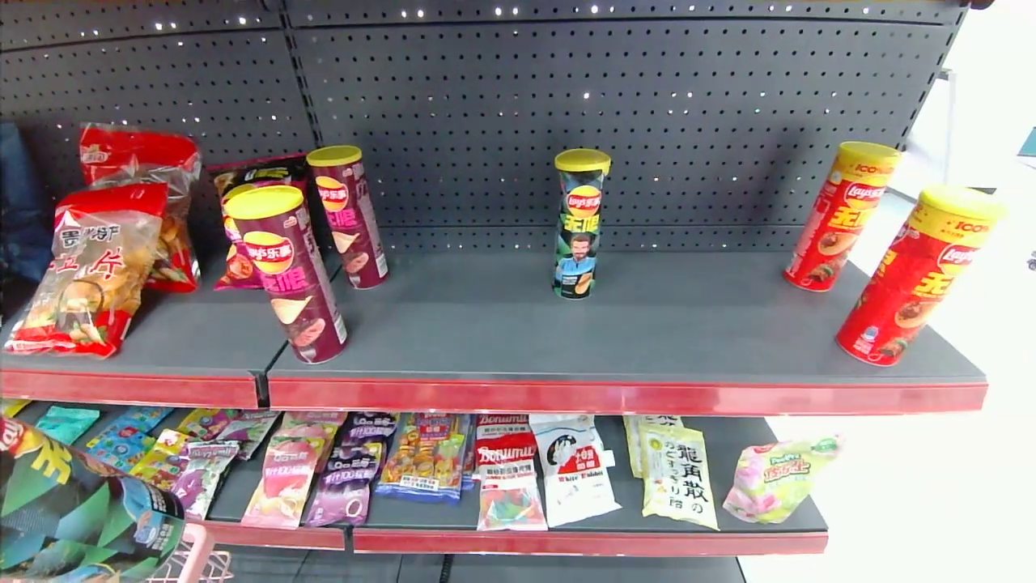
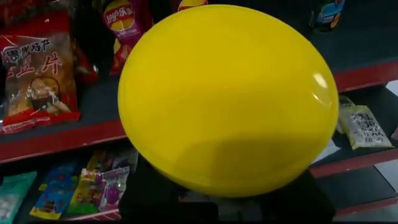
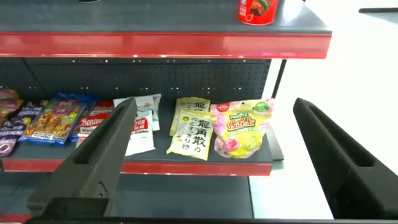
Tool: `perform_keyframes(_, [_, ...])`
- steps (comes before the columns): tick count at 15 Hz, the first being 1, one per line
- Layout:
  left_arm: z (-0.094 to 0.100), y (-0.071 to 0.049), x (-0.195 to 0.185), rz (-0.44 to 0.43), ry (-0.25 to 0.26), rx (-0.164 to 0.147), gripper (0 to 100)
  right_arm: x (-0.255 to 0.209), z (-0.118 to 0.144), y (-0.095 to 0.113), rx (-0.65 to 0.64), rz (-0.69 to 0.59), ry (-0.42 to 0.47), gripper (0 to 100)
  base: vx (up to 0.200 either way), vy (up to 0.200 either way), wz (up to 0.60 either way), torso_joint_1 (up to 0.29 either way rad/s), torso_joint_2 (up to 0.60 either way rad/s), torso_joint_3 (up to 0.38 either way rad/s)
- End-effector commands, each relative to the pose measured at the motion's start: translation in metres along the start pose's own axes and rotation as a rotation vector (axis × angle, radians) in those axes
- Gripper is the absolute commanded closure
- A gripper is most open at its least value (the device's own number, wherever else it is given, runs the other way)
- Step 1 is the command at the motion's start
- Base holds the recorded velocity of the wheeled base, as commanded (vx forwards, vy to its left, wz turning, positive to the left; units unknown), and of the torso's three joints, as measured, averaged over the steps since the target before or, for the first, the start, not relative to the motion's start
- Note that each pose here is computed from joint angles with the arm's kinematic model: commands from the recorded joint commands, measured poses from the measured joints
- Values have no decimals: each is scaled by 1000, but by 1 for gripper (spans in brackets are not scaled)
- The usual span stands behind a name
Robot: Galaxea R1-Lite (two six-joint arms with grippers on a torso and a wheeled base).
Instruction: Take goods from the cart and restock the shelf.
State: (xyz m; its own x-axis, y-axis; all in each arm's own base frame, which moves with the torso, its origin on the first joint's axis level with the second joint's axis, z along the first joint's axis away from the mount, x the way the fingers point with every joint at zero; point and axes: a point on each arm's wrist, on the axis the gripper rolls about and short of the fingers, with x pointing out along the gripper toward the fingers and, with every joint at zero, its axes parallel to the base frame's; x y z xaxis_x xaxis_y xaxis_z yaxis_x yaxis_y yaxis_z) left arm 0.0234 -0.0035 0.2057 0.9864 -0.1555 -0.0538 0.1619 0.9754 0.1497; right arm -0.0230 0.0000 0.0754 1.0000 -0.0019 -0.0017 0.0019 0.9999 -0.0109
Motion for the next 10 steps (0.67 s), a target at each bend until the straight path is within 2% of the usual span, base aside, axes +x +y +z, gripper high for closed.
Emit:
perform_keyframes(1, [0, 0, 0, -1, 2, 2, 100, 0, 0, 0, -1, 0, 1, 0, 200, 0, 0, 7, 2, -2])
perform_keyframes(6, [-2, 0, 0, -10, 1, 4, 100, 0, 0, 0, -3, 3, 1, 0, 200, 0, 0, 5, -2, 0])
perform_keyframes(8, [-2, -1, -3, -25, -12, 2, 100, 0, 0, 0, -8, 11, 3, 0, 0, 0, 0, 0, 0, 0])
perform_keyframes(10, [-7, -4, -9, -86, -38, -2, 100, 1, 0, 0, -8, 13, 13, 0, 0, 0, 0, 0, 0, 0])
